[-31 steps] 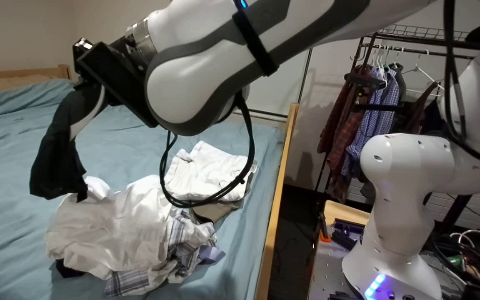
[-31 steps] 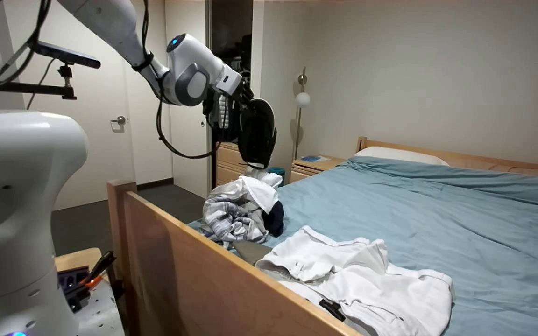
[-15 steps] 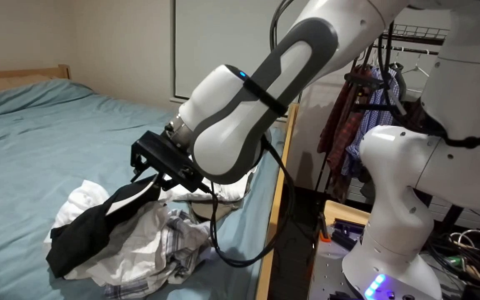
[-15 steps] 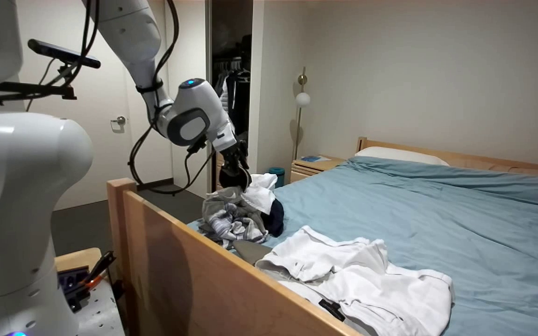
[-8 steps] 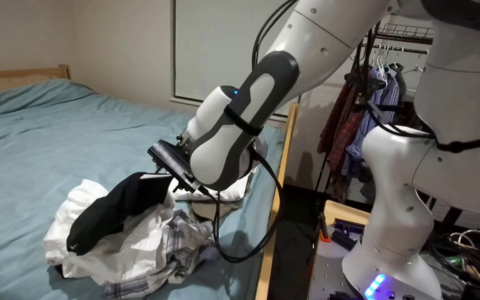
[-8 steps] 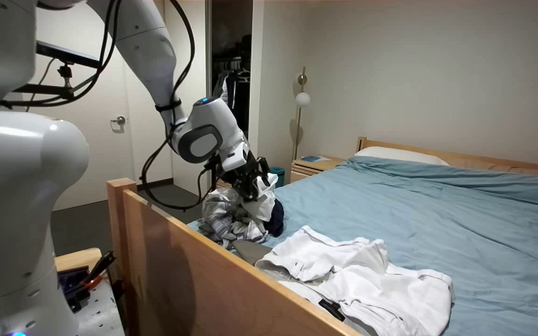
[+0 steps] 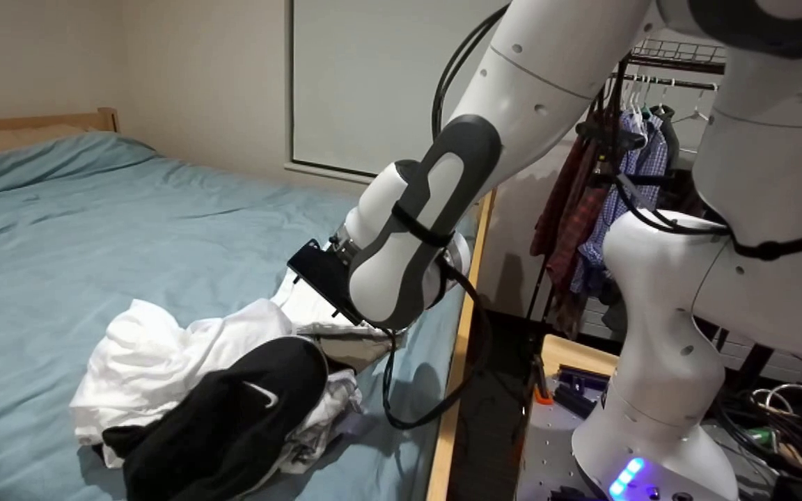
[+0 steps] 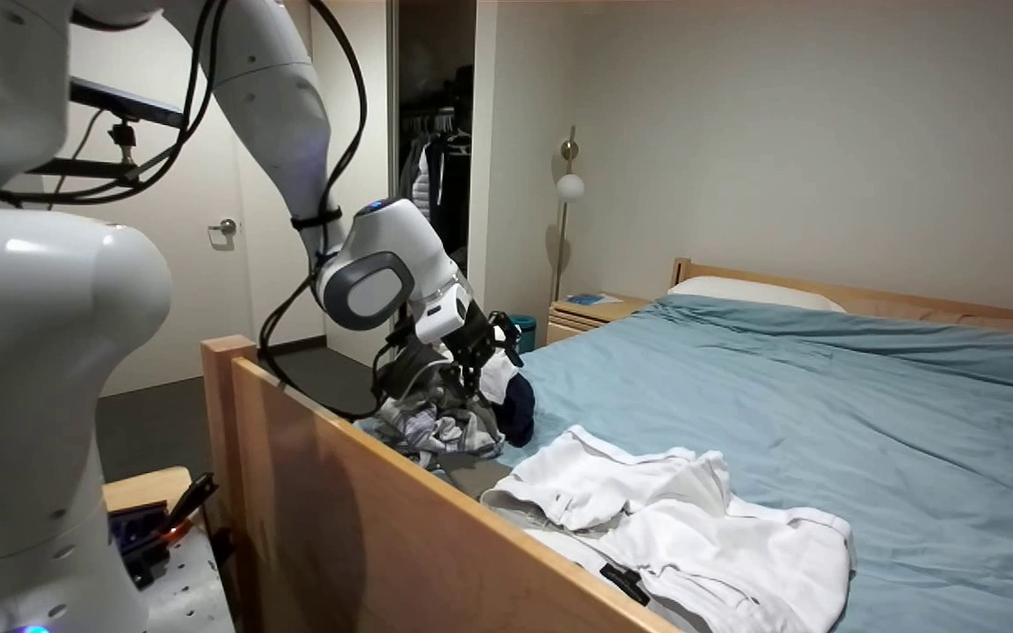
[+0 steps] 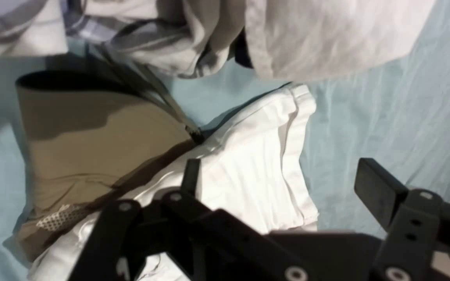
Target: Unfold the white short then move the black cap to the left
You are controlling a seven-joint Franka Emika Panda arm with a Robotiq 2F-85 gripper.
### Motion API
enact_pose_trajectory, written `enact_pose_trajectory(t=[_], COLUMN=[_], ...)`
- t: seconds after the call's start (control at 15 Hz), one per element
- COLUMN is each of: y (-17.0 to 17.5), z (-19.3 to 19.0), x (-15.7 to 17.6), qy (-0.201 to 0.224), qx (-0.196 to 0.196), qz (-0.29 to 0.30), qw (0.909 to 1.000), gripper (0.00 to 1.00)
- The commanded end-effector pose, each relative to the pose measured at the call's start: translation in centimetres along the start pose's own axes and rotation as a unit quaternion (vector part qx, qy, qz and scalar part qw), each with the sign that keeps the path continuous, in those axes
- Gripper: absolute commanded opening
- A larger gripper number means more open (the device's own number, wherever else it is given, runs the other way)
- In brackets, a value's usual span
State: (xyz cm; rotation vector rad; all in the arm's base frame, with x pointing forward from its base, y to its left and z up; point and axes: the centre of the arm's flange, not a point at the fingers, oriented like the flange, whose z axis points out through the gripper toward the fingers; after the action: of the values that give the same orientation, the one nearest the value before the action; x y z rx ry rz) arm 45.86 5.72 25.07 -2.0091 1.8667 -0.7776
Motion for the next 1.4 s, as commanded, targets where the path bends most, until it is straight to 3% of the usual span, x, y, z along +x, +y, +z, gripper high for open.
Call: enact_pose_trajectory(t=[0.0,0.4,0.67,1.07,1.2,1.27,1.33], y=[1.4,-2.1,-3.6,-5.3,-6.2,-6.3,-6.6], z=[-4.7,-8.7,-11.5,-13.3,-13.7,-6.8,-7.0], x=[2.2,2.6,1.6,2.3,1.9,0.6,0.5], qy=[0.004,-0.025,-0.058,-0.063,-0.035,-0.047,-0.046], qx=[0.01,0.019,0.048,0.08,0.114,0.096,0.102], qz=[-0.009,-0.103,-0.201,-0.227,-0.195,-0.207,-0.207], qw=[0.9999,0.9942,0.9767,0.9685,0.9736,0.9724,0.972], gripper=[1.0,1.0,1.0,1.0,1.0,1.0,1.0])
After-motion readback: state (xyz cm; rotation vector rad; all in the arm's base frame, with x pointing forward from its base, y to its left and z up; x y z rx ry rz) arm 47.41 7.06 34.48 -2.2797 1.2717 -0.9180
